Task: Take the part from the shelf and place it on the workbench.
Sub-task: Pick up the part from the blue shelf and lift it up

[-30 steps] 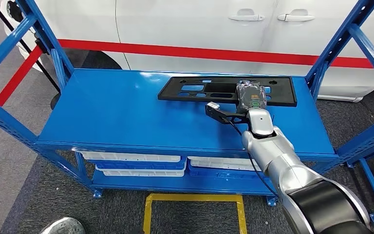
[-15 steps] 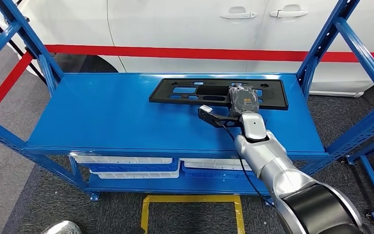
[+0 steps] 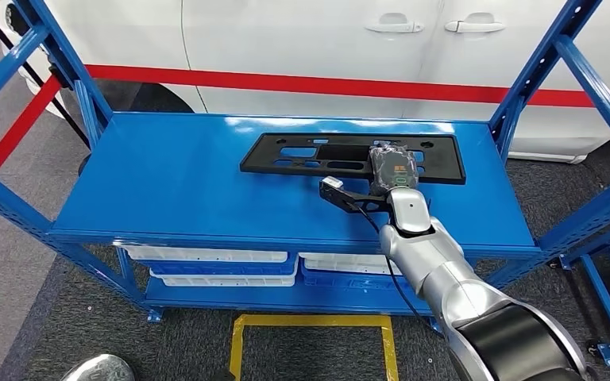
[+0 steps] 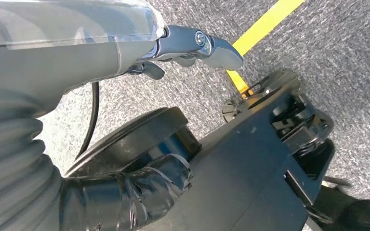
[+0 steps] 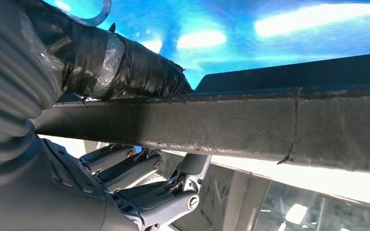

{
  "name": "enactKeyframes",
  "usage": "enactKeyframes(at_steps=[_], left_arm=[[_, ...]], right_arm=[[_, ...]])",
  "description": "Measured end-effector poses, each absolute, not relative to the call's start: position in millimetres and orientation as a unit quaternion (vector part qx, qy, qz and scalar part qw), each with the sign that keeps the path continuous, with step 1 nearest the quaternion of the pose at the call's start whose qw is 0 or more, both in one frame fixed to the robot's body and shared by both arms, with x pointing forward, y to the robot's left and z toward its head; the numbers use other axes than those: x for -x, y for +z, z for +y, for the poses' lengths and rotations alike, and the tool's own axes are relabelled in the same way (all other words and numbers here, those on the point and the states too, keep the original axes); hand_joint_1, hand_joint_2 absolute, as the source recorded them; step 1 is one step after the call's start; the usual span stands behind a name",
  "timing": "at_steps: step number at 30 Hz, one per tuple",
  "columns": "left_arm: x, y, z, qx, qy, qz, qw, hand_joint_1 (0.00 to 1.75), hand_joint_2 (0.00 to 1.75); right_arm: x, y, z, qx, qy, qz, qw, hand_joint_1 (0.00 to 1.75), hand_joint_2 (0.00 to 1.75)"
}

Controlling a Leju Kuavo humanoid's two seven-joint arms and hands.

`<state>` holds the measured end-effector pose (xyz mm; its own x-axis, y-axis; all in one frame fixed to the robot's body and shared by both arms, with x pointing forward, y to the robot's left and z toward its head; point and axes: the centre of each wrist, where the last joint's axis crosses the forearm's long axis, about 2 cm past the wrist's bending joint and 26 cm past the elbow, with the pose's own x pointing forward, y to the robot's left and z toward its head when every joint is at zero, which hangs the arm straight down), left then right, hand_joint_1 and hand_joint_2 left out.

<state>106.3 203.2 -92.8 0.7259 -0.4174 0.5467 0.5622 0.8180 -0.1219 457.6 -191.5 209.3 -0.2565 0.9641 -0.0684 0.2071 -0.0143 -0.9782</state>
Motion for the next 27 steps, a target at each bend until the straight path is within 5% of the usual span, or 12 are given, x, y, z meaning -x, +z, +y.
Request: enactKeyframes(at_steps=[27], left_arm=[[-107.5, -93.0, 205.6, 0.138, -0.267, -0.265, 0.916, 0.0, 1.75]], right_arm=[[-457.3, 208.5, -191.6, 0.486, 0.518, -0.601, 0.367, 1.75, 1.75]])
